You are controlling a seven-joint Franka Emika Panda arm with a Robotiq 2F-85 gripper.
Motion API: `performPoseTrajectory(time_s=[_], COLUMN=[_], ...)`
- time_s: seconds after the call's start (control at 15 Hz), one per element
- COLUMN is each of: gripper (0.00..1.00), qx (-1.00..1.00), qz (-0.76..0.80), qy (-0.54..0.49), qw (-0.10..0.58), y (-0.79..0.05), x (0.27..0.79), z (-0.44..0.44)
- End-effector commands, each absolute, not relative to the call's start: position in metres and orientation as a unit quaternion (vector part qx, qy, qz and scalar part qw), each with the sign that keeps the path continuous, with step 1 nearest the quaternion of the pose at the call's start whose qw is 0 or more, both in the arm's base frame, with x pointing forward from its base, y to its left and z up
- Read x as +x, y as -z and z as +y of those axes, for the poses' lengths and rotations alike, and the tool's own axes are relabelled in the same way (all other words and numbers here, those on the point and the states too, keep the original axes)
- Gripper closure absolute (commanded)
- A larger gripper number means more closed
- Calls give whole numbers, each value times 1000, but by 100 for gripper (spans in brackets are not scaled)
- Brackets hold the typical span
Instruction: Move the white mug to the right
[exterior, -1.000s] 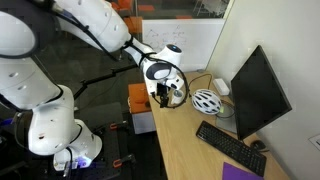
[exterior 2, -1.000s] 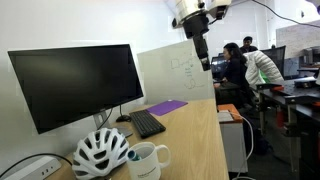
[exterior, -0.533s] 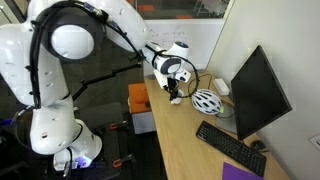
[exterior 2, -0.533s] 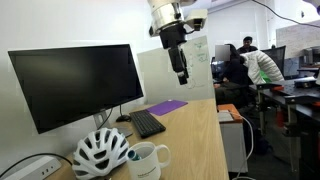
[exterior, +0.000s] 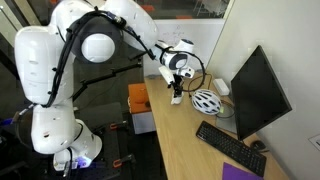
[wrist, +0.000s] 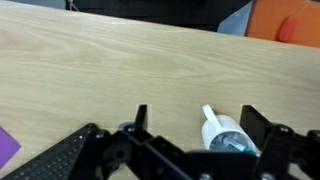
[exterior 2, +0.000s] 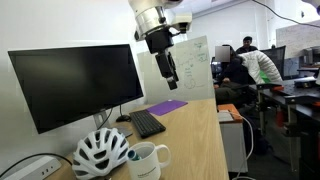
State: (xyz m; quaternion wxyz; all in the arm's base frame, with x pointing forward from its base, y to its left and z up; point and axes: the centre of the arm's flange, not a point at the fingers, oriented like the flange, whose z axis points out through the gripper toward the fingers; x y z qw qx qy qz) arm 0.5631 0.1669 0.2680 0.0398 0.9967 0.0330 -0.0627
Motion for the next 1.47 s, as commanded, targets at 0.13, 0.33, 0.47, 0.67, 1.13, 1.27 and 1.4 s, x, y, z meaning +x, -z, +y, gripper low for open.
performPoseTrajectory(time_s=[0.13,0.33,0.47,0.67,1.13,1.27,1.4], gripper=[0,0,0,0,0,0,0], qx=[997,999,999,999,998,998,998], qz=[33,28,39,30,10,5,6], qy=[63,9,-10,-26,-53,-51,-40], qw=[40,32,14,-14,-36,-35,-40], y=[-268,-245,-223,-185,-133,-126,-116], x=[563,575,588,606,642,650,656], z=[167,170,172,174,187,187,191])
